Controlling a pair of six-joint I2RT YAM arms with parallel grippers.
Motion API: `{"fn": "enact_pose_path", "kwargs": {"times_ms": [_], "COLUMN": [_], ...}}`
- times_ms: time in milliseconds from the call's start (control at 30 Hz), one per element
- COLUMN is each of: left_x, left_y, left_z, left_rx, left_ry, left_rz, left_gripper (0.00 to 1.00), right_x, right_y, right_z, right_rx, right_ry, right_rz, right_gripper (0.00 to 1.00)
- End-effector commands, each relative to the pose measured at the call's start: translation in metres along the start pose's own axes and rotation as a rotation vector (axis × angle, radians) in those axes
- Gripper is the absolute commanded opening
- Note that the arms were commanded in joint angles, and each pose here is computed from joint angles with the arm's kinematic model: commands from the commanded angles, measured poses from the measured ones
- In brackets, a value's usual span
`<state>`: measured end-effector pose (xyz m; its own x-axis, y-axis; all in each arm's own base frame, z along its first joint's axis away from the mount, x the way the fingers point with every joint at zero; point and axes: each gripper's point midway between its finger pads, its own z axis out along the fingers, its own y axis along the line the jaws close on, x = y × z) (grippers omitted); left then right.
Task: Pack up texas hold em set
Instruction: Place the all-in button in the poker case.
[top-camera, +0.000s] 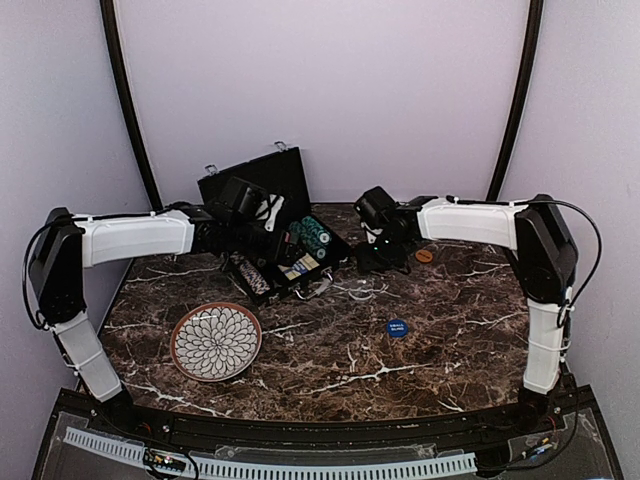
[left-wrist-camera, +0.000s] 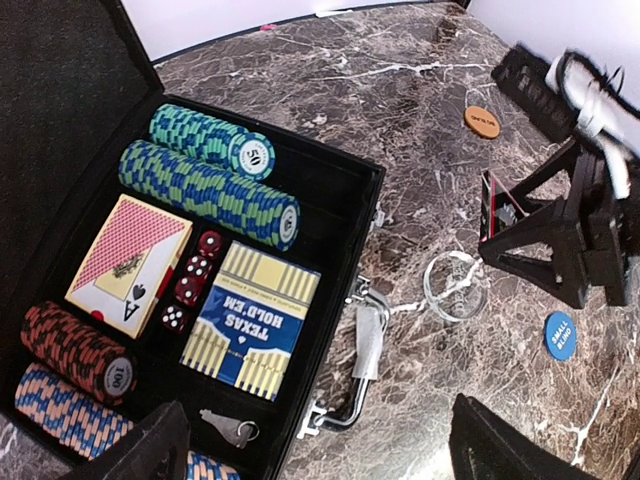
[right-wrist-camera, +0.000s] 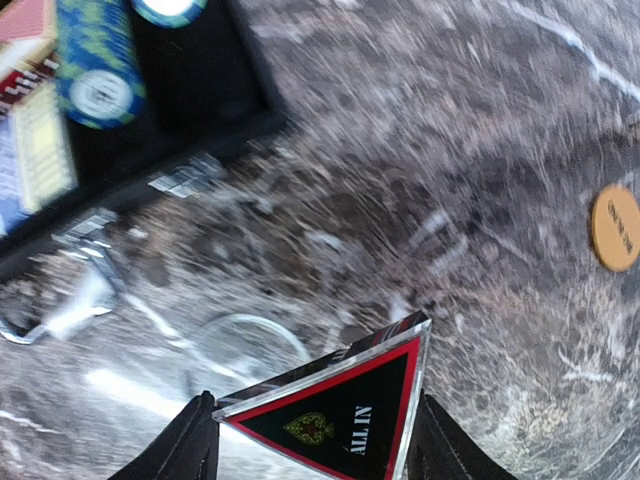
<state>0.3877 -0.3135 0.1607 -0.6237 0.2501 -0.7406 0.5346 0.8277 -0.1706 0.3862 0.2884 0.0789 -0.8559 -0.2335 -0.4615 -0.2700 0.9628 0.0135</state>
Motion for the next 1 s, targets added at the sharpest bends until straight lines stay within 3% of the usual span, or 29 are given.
{"fn": "enact_pose_path", "kwargs": {"times_ms": [0, 300, 567, 967], "left_x": [-0.026, -0.022, -0.013, -0.007], "left_y": [0.017, 0.063, 0.074, 0.077], "left_z": [-0.035, -0.072, -0.087, -0.096], "left_rx": [-0.074, -0.141, -0.155, -0.172], "left_ry": [-0.121, -0.193, -0.199, -0.2], "left_rz": [-0.052, -0.179, -0.172, -0.144], "left_gripper": [0.93, 0.93, 0.94, 0.96], "right_x": [-0.051, -0.093, -0.111, -0.095], "right_y": [0.044, 0.116, 0.169, 0.18], "right_z": [-0.028, -0.025, -0.009, 0.037], "right_rx": [-0.132, -0.31, -0.435, -0.424], "right_ry": [-0.144, -0.24, -0.274, -0.202], "right_rz": [-0.041, -0.11, -0.144, -0.143], "right_gripper": [0.5, 0.52, 0.51, 0.56]}}
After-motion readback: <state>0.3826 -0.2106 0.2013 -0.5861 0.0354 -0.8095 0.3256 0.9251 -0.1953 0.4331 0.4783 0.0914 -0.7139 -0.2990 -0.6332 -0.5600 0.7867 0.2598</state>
